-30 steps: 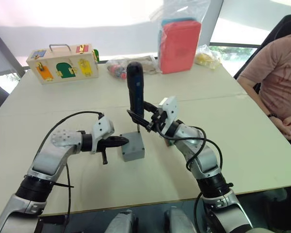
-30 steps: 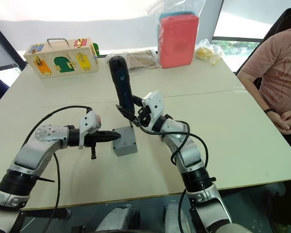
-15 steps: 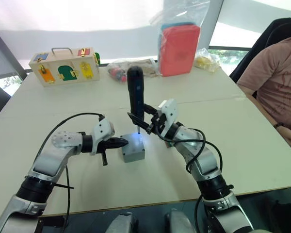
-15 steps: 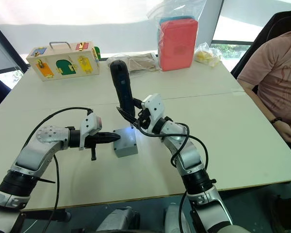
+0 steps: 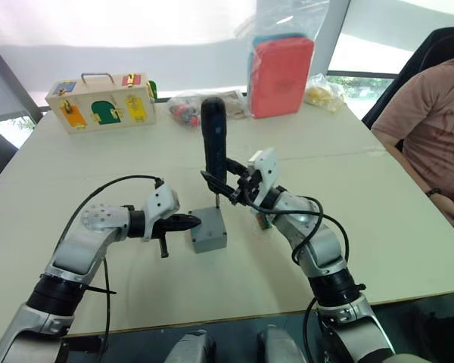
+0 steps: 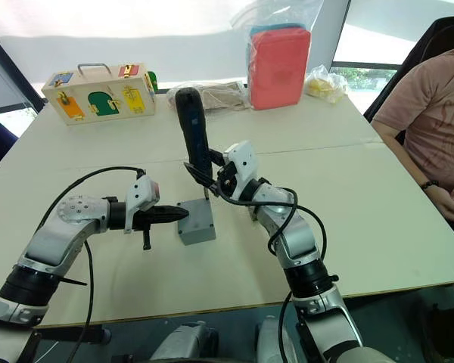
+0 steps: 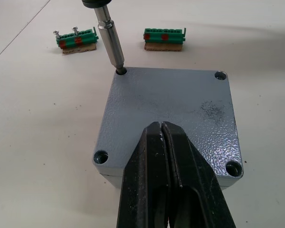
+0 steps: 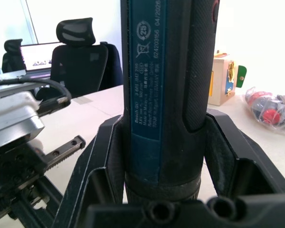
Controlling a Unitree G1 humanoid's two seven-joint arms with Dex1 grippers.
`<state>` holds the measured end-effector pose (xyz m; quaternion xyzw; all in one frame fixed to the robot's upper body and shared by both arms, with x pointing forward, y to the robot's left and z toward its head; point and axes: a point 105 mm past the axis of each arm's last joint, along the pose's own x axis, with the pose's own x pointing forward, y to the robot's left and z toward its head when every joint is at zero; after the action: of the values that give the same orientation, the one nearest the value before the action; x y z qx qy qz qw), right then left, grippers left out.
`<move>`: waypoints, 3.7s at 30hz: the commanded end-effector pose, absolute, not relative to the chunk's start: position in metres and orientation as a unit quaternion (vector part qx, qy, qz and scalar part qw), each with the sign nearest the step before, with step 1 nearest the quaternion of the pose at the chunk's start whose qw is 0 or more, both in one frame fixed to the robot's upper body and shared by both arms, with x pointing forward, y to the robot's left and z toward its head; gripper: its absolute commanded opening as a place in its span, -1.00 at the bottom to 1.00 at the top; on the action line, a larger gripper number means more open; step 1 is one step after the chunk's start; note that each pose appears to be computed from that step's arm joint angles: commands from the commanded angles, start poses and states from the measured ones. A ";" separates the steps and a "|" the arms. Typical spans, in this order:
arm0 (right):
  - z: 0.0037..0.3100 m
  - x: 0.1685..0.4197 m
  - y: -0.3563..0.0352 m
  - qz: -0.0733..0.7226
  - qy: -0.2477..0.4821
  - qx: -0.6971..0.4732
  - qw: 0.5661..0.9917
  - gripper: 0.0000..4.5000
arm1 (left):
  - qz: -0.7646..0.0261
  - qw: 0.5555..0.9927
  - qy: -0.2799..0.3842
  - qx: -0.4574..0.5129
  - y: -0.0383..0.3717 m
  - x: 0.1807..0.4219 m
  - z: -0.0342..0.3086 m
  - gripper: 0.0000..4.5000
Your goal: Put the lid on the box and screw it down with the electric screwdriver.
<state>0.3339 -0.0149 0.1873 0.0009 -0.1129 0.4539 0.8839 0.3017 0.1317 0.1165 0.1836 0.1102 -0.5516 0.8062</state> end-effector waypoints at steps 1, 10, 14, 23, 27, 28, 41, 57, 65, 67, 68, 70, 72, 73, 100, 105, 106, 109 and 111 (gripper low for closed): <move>0.269 0.318 -0.020 0.455 -0.226 0.023 0.861 -0.15 | -0.558 0.805 0.108 0.170 0.127 0.300 0.124 -1.00; 0.283 0.351 -0.078 0.348 -0.055 0.051 0.934 -0.15 | -0.577 0.798 0.047 0.166 0.117 0.293 0.173 -1.00; 0.263 0.364 -0.118 0.269 0.072 -0.026 0.960 -0.15 | -0.586 0.791 0.022 0.174 0.118 0.285 0.198 -1.00; 0.203 0.366 -0.192 0.155 0.325 -0.131 0.924 -0.15 | -0.593 0.783 0.005 0.188 0.128 0.269 0.229 -1.00; 0.171 0.360 -0.209 0.134 0.428 -0.118 0.886 -0.15 | -0.585 0.787 0.007 0.196 0.133 0.266 0.229 -1.00; 0.167 0.360 -0.209 0.131 0.442 -0.115 0.880 -0.15 | -0.583 0.788 0.009 0.197 0.133 0.266 0.228 -1.00; 0.142 0.360 -0.204 0.122 0.495 -0.117 0.852 0.27 | -0.570 0.796 0.011 0.204 0.135 0.260 0.226 -1.00; 0.256 0.369 -0.111 0.339 0.118 -0.218 0.908 0.97 | -0.502 0.838 0.061 0.206 0.172 0.274 0.208 -1.00; 0.189 0.345 -0.063 0.434 0.086 -0.230 0.867 -0.18 | -0.481 0.848 0.113 0.195 0.181 0.272 0.160 -1.00; 0.179 0.342 -0.058 0.438 0.090 -0.229 0.865 -0.55 | -0.477 0.851 0.115 0.189 0.181 0.274 0.154 -1.00; 0.178 0.341 -0.057 0.439 0.089 -0.229 0.864 -0.74 | -0.476 0.852 0.115 0.188 0.181 0.274 0.153 -1.00; 0.164 0.335 -0.052 0.450 0.098 -0.230 0.858 -0.98 | -0.474 0.853 0.120 0.180 0.179 0.278 0.142 -1.00; 0.152 0.330 -0.049 0.460 0.109 -0.230 0.851 -0.98 | -0.477 0.852 0.125 0.176 0.177 0.280 0.133 -1.00; 0.147 0.326 -0.047 0.468 0.115 -0.228 0.846 -0.98 | -0.480 0.851 0.125 0.173 0.175 0.281 0.130 -1.00; 0.117 0.281 -0.027 0.562 0.171 -0.225 0.777 -0.98 | -0.554 0.809 0.109 0.161 0.118 0.334 0.107 -1.00; 0.128 0.289 -0.039 0.543 0.163 -0.252 0.784 -0.98 | -0.552 0.806 0.117 0.176 0.129 0.333 0.106 -1.00; 0.132 0.291 -0.043 0.539 0.159 -0.260 0.785 -0.98 | -0.551 0.806 0.119 0.178 0.133 0.333 0.107 -1.00; 0.150 0.298 -0.055 0.526 0.143 -0.272 0.793 -0.98 | -0.544 0.809 0.127 0.182 0.149 0.328 0.110 -1.00; 0.158 0.303 -0.062 0.518 0.133 -0.283 0.796 -0.98 | -0.540 0.812 0.133 0.177 0.158 0.323 0.112 -1.00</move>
<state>0.3020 -0.0643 0.1360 -0.2710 0.1768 0.5155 0.7934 0.3245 0.1519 0.0960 0.1753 0.1543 -0.5422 0.8072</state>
